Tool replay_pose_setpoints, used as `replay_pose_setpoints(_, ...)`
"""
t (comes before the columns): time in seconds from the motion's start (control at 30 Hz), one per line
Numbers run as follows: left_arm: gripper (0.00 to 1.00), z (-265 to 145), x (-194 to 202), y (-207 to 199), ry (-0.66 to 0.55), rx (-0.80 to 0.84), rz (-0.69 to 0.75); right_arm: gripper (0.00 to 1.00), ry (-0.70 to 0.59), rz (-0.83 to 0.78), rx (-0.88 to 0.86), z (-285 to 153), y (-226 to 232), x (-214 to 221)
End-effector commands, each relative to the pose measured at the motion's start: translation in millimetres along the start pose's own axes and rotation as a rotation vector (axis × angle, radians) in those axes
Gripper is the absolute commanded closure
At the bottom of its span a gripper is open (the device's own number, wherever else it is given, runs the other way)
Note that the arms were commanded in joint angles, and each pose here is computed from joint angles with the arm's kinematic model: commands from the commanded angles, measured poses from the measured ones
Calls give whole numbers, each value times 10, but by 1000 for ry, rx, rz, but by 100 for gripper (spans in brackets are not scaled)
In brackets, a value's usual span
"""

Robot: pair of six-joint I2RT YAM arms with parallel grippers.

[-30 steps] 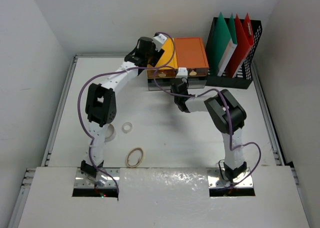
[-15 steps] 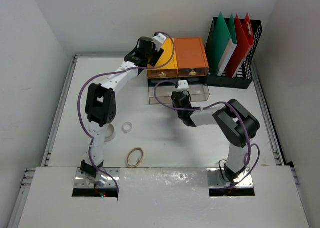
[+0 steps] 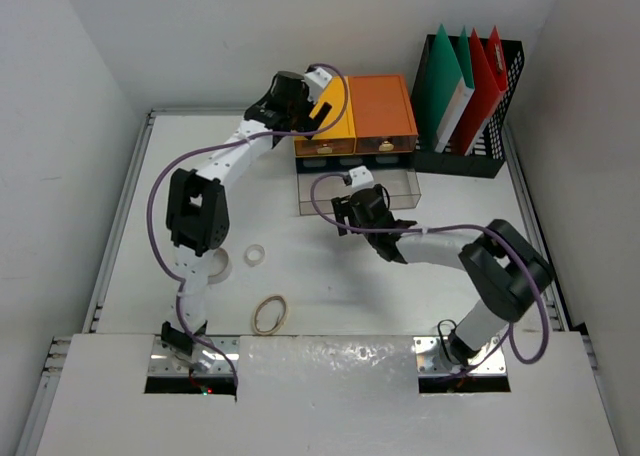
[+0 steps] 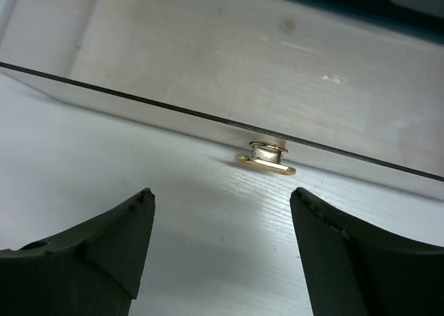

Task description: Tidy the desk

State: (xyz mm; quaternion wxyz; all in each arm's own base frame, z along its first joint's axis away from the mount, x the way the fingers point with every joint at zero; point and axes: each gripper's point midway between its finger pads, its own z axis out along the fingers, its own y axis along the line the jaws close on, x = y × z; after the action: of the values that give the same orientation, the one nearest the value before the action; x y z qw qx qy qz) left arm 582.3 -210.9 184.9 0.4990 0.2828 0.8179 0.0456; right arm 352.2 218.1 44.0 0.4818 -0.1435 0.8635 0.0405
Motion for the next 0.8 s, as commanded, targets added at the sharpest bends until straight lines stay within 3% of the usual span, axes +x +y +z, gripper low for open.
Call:
replay_pose_setpoints(0.0, 1, -542, -522, 89, -86, 57, -19, 21, -61, -31, -135, -194, 187, -287)
replay_pose_setpoints(0.1, 0, -935, -688, 167, -90, 82, -29, 18, -31, -77, -212, -320, 273, -286)
replay_pose_setpoints(0.2, 0, -1486, -578, 242, -24, 93, -21, 18, -11, -92, -266, -477, 310, -243)
replay_pose_setpoints(0.3, 1, -1986, -57, 349, 117, 61, -9, 18, -13, -73, -291, -643, 284, -195)
replay_pose_setpoints(0.37, 10, -2443, 175, 650, 129, -1, -53, 18, -30, -61, -304, -723, 278, -182)
replay_pose_setpoints(0.4, 15, -2516, 557, 638, 213, 17, -69, 17, -46, -45, -306, -782, 254, -170)
replay_pose_setpoints(0.43, 16, -2773, 753, 893, 226, -37, -117, 17, -50, -40, -310, -807, 246, -121)
replay_pose_setpoints(0.47, 18, -2843, 1170, 838, 340, -4, -118, 17, -67, -29, -316, -852, 244, -159)
replay_pose_setpoints(0.53, 19, -3068, 1618, 937, 440, -33, -154, 17, -70, -28, -322, -879, 243, -146)
replay_pose_setpoints(0.57, 19, -3081, 2004, 775, 544, 11, -140, 17, -69, -30, -328, -902, 245, -149)
replay_pose_setpoints(0.67, 16, -3048, 2502, 526, 639, 58, -137, 17, -67, -36, -330, -927, 232, -147)
replay_pose_setpoints(0.77, 15, -2950, 2742, 466, 669, 102, -138, 17, -73, -30, -324, -963, 206, -136)
